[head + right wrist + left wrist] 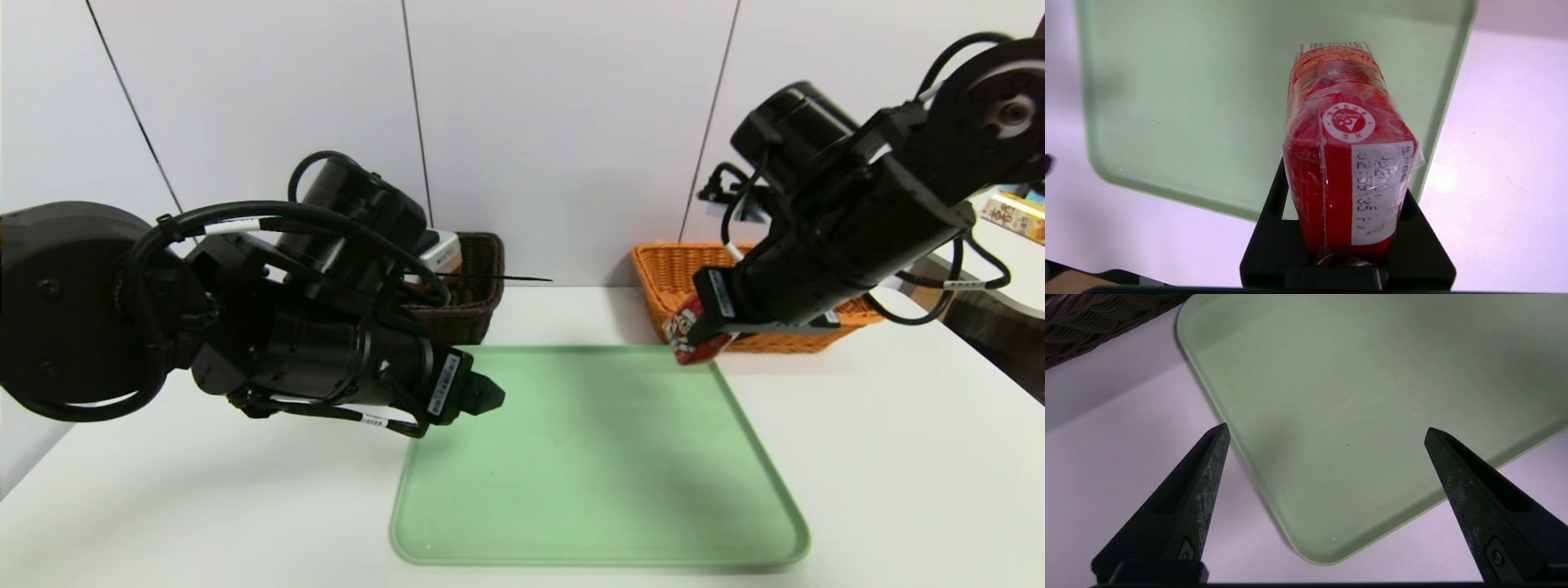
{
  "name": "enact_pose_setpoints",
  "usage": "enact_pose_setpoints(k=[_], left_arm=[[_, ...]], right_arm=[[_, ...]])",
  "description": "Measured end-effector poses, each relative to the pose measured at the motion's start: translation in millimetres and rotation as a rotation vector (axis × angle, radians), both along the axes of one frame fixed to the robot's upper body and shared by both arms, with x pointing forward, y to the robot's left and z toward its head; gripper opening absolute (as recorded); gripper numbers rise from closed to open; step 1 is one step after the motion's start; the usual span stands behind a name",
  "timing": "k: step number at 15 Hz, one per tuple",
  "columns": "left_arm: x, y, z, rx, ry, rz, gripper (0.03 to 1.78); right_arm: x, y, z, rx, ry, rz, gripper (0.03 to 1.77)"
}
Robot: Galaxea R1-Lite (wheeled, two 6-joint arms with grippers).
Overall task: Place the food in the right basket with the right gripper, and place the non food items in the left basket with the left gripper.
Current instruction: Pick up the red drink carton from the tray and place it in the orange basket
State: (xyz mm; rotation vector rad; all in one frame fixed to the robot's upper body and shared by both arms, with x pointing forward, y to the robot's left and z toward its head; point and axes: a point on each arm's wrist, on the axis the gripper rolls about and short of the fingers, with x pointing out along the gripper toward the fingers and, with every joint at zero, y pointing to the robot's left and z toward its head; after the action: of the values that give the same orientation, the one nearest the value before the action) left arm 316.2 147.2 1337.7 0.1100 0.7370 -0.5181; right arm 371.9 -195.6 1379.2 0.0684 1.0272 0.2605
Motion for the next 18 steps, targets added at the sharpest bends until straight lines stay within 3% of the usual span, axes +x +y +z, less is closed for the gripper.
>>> enact_pose_setpoints(k=[3,7,12,18], left_arm=[[0,0,0,-0.001,0.0,-0.002,1.69],[0,-1,0,0.0,0.0,-0.003,1.69],[3,-3,-2,-0.006,-0.005,-0.004,1.69],[10,-7,-8,-0.009,-0.006,-0.003,1.69]], right_arm=[[-2,-16,32,0.047,-0.119,-0.038,0.38],[15,-34,44,0.081,-0.229,-0.126,0.38],[60,-56,22,0.071,-0.255,-0.237,0.38],[108,-73,-28,-0.017,-0.193,-0.339,0.38]])
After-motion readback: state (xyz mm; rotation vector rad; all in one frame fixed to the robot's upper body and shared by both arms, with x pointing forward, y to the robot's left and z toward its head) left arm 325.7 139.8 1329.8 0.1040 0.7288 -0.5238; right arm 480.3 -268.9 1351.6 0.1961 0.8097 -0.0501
